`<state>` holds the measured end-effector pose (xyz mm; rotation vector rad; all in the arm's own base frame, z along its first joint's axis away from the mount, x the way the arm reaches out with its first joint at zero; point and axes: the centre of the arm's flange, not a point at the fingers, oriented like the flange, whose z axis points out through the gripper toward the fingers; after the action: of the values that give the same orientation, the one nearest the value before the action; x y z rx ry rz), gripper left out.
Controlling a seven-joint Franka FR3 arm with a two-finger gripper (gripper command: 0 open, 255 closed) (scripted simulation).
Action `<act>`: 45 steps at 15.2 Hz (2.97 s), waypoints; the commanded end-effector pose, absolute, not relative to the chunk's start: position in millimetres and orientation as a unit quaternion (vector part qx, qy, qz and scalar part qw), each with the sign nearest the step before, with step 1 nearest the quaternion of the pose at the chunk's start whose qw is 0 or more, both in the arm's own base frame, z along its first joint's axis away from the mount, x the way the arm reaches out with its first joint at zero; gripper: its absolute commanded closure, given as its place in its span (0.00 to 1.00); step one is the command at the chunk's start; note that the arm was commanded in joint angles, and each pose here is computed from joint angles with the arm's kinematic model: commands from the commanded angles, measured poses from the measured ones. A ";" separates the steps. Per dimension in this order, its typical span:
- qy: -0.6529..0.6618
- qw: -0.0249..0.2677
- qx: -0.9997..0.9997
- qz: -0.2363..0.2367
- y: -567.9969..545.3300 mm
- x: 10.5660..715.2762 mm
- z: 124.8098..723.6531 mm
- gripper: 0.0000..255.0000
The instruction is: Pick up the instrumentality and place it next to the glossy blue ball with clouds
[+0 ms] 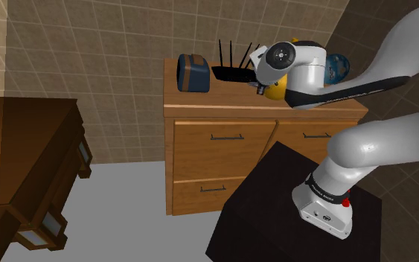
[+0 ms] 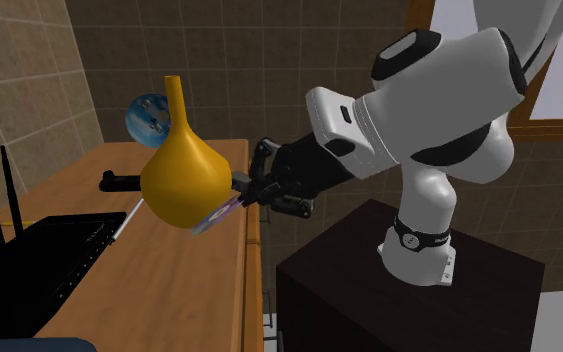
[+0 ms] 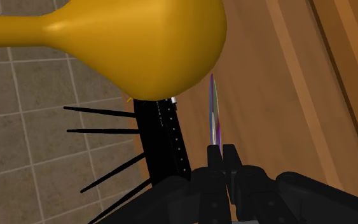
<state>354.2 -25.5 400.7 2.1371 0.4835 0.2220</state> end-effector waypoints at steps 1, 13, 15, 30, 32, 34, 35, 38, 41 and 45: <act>0.196 0.452 0.865 0.090 -26.1 354.2 411.7 1.00; 0.196 0.452 0.865 0.090 -26.1 354.2 475.0 1.00; 0.196 0.452 0.865 0.090 -26.1 354.2 485.6 1.00; 0.196 0.452 0.865 0.090 -87.3 329.6 533.7 1.00; 0.196 0.452 0.865 0.090 -111.8 319.7 533.8 1.00; 0.196 0.452 0.865 0.090 -136.2 309.8 533.8 1.00; 0.196 0.452 0.865 0.090 -148.5 304.9 533.9 1.00; 0.196 0.452 0.865 0.090 -185.2 290.1 533.9 1.00; 0.196 0.452 0.865 0.090 -221.9 275.3 534.0 1.00; 0.196 0.452 0.865 0.090 -270.9 255.5 534.1 1.00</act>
<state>261.0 -258.9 535.1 2.1389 0.4831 0.2221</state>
